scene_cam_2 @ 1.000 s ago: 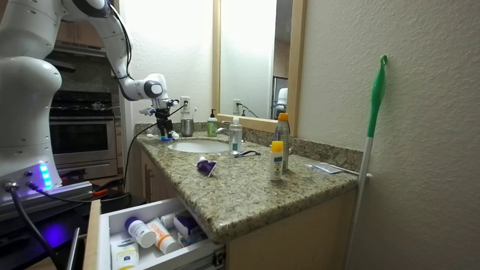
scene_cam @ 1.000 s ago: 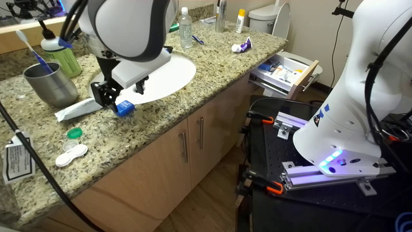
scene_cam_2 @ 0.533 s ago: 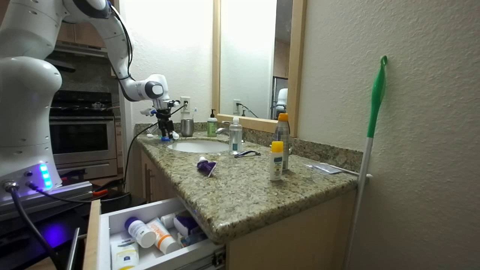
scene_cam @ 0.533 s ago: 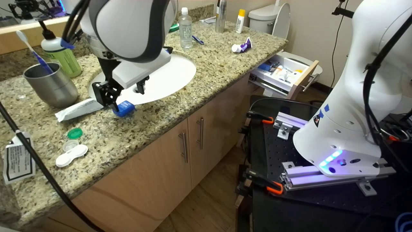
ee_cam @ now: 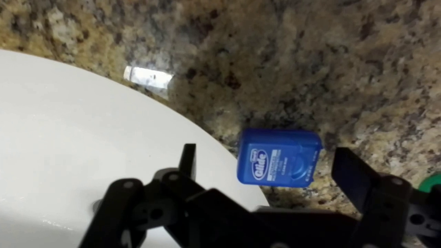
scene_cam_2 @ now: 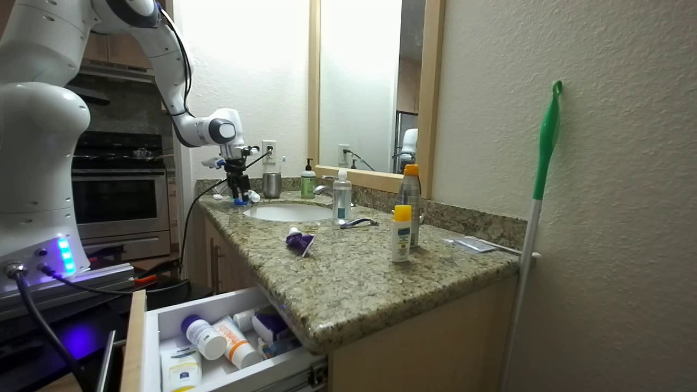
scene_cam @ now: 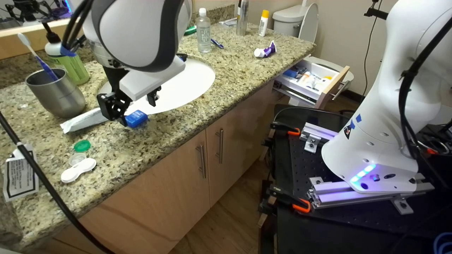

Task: Move the purple tube of tooth paste to the right, move the blue object to the right, move the white tube to the right, remove the toothbrush from the silver cup and place it on the right side of the counter

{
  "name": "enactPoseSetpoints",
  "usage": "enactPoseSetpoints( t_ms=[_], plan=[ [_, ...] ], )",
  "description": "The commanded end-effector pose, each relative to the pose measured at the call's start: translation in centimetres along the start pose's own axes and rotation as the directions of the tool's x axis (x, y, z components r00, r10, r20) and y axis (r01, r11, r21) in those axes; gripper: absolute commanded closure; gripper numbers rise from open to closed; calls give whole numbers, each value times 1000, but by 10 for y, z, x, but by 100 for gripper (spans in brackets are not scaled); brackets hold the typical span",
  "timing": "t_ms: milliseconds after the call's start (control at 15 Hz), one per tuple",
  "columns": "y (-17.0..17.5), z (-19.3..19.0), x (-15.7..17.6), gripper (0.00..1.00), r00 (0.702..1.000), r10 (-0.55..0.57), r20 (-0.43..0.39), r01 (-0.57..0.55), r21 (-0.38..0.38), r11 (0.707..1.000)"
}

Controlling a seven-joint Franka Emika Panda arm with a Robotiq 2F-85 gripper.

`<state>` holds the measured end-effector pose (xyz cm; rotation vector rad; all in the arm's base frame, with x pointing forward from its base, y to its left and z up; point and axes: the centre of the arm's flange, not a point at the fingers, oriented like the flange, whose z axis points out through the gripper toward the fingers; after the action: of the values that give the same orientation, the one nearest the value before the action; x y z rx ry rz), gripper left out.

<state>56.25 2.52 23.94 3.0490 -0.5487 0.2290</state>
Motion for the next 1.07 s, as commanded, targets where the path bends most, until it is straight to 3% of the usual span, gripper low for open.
enactPoseSetpoints(
  t_ms=[0, 67, 200, 533, 867, 1000],
  plan=[
    [3, 4, 1, 6, 1000, 0, 10, 0, -2, 1000],
    [5, 8, 1, 27, 1000, 5, 22, -5, -2, 1000],
    [4, 9, 0, 32, 999, 1, 36, -1, 1, 1000],
    [1, 6, 0, 66, 999, 3, 53, -4, 24, 1000],
    [12, -5, 8, 70, 997, 49, 53, -50, 21, 998],
    [40, -34, 20, 70, 987, 137, 84, -133, -54, 990]
  ],
)
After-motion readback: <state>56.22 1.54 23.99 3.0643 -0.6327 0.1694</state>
